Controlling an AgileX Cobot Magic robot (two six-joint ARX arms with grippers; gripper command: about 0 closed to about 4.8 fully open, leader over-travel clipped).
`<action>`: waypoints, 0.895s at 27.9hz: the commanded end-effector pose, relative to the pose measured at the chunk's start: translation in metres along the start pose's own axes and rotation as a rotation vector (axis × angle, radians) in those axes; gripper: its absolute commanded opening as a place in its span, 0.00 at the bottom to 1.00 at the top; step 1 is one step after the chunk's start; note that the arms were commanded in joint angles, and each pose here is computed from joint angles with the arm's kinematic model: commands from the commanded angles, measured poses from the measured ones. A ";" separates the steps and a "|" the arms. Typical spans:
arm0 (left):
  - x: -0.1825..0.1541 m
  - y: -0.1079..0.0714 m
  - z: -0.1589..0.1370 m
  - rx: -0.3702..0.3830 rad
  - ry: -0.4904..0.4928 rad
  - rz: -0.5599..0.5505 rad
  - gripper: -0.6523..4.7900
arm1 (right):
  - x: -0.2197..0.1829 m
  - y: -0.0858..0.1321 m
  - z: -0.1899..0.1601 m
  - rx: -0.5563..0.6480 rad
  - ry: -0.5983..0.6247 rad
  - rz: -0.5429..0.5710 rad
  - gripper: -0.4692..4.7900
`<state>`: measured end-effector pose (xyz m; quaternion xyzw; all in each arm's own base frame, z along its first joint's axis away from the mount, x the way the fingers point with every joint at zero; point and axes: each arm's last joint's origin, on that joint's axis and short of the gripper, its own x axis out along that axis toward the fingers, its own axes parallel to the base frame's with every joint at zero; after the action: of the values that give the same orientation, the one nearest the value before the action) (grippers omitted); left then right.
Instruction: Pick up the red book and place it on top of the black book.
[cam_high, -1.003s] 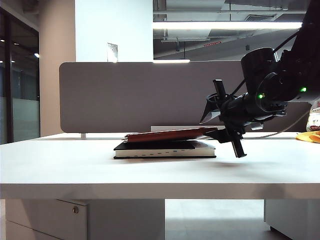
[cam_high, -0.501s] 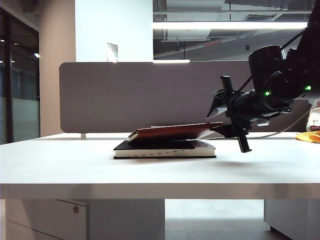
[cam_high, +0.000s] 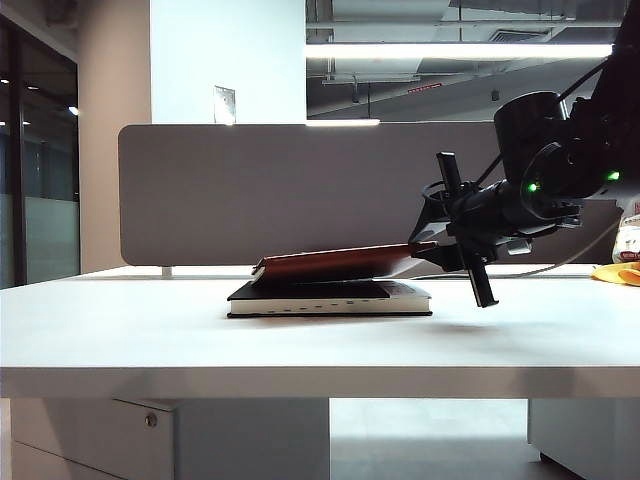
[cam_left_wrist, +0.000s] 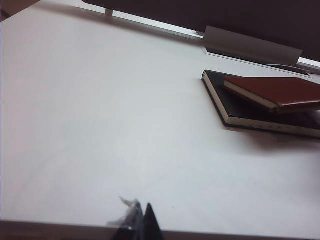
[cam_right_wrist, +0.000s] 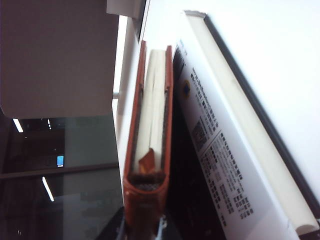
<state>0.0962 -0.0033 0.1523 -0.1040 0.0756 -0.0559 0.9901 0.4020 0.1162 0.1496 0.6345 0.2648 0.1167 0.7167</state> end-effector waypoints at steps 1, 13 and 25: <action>0.000 -0.001 0.001 0.003 -0.010 -0.015 0.11 | 0.001 0.010 -0.005 -0.006 0.026 0.052 0.22; 0.000 -0.001 0.001 0.003 -0.009 -0.019 0.11 | 0.004 0.011 -0.019 0.002 0.066 0.053 0.28; 0.000 -0.001 0.001 0.003 -0.006 -0.033 0.11 | 0.003 0.011 -0.016 0.036 0.056 0.052 0.38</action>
<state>0.0961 -0.0039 0.1524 -0.1047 0.0765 -0.0668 0.9893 0.3964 0.1332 0.1492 0.6443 0.2884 0.1299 0.6963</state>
